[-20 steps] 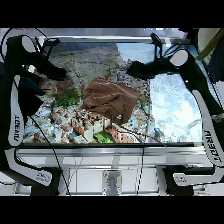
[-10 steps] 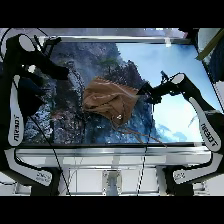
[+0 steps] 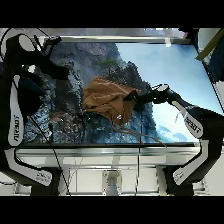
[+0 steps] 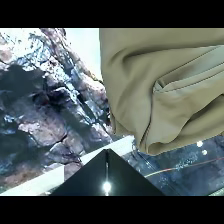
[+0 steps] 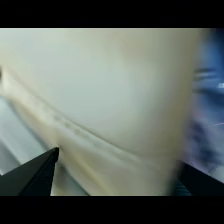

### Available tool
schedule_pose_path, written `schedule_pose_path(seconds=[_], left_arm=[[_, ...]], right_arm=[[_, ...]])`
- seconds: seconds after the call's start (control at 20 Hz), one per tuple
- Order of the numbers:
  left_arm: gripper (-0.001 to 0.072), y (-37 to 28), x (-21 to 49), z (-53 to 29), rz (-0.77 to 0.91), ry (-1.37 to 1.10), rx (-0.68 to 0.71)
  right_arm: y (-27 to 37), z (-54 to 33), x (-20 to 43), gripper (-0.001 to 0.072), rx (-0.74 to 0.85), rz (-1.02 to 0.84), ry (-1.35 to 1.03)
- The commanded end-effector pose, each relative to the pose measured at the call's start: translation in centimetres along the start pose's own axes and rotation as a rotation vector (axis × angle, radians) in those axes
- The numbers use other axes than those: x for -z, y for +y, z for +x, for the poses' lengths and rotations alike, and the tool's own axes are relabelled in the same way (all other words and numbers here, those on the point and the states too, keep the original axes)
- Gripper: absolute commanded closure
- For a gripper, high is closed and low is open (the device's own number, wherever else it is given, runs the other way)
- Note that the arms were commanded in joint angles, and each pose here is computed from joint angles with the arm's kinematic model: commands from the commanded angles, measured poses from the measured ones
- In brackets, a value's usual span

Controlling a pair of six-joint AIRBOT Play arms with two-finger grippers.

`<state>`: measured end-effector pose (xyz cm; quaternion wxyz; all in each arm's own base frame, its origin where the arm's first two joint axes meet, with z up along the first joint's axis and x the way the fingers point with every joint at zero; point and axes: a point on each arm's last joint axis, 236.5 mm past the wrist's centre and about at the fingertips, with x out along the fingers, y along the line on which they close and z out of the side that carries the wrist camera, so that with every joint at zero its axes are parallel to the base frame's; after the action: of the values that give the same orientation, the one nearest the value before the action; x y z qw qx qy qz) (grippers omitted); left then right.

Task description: Fold the clothes and pants, and hang the long-sleeved shirts on hangers.

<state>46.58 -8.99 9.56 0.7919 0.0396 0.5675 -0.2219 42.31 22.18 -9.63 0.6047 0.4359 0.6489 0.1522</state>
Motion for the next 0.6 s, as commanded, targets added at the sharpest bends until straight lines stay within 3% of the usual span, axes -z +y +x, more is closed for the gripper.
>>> schedule_pose_path(seconds=[0.0,0.05,0.15,0.4,0.55], left_arm=[[0.0691,0.1,0.0,0.0,0.000,0.000,-0.001],[0.0691,0.1,0.0,0.0,0.000,0.000,-0.001],[0.0691,0.3,0.1,0.0,-0.002,0.002,-0.008],[0.0692,0.4,0.4,-0.1,-0.002,0.017,-0.011],[0.0692,0.3,0.6,-0.1,-0.002,0.022,-0.010]], right_arm=[[2.1,3.2,2.0,0.0043,-0.069,-0.037,0.046],[2.9,3.6,2.5,0.0192,-0.088,-0.070,0.054],[4.7,3.4,2.7,0.0680,-0.125,-0.103,0.061],[8.3,-3.9,-2.4,0.0682,-0.153,-0.233,-0.081],[6.9,-12.3,-6.3,0.0682,-0.112,-0.258,-0.235]])
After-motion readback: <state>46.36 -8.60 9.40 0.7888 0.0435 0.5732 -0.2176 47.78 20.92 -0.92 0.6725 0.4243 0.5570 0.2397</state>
